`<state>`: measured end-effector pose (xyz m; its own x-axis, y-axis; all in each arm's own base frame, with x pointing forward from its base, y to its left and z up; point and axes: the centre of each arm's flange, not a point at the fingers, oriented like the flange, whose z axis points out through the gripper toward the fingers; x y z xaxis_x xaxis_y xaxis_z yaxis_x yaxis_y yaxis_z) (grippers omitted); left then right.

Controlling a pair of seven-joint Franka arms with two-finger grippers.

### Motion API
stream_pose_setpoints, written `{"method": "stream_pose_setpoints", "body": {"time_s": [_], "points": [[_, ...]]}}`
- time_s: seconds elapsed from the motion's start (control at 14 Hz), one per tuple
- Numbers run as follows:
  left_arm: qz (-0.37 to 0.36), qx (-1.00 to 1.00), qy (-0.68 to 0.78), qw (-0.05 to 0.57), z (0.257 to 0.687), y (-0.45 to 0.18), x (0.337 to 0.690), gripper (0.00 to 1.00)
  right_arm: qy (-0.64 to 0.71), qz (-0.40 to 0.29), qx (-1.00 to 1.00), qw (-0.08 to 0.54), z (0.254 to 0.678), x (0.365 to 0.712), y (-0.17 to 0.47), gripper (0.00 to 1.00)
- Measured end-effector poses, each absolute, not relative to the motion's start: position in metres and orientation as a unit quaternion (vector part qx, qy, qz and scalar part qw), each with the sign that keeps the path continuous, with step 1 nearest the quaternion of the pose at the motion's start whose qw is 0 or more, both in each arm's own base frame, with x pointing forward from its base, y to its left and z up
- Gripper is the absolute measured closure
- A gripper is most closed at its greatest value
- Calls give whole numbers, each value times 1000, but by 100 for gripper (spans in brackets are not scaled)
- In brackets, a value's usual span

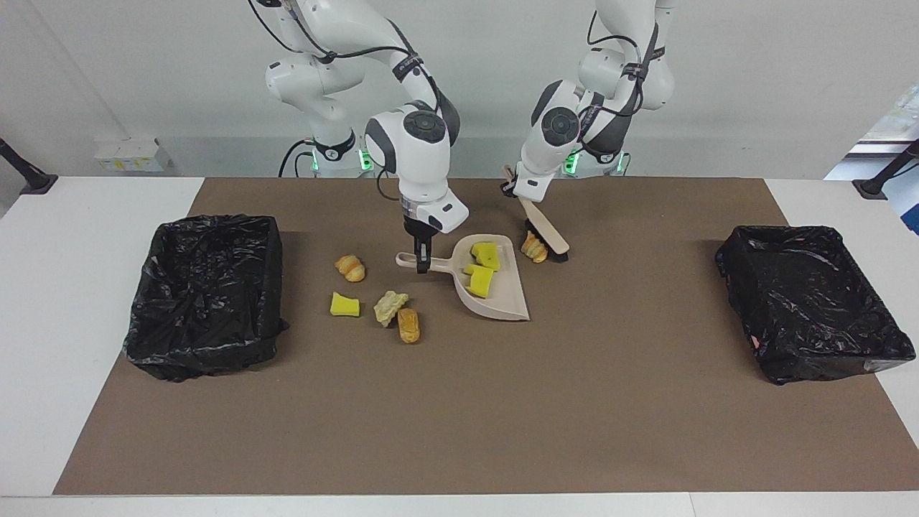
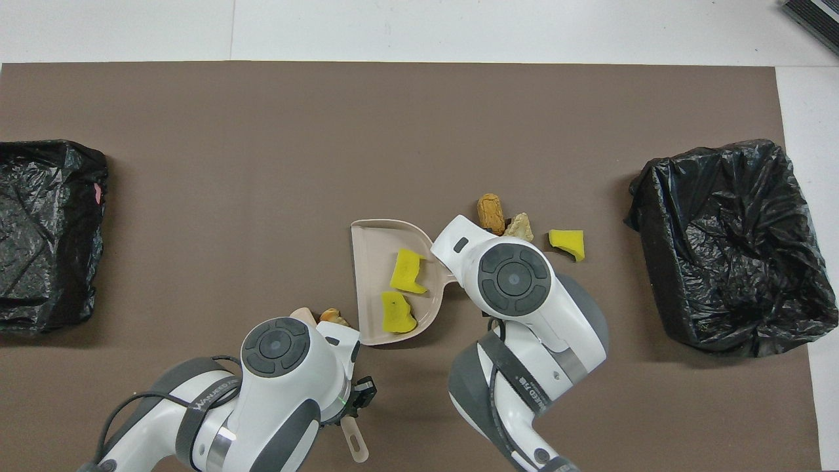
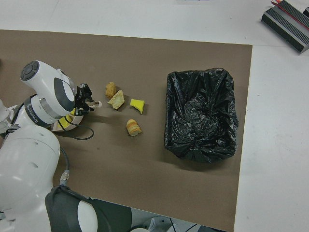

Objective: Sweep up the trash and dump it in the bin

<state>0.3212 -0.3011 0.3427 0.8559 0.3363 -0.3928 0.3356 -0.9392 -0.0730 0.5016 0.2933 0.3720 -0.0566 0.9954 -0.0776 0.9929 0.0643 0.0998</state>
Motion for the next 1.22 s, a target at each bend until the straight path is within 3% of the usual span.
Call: {"method": "stream_pose_setpoints", "body": {"time_s": [0.64,1.22], "points": [[161,-984,-43,-64,365,-338,369,74,721,11,690,61,369,509,294,68],[206,-978,-34,21,401,-332,359,74,682,19,729,53,407,544,254,68]]}}
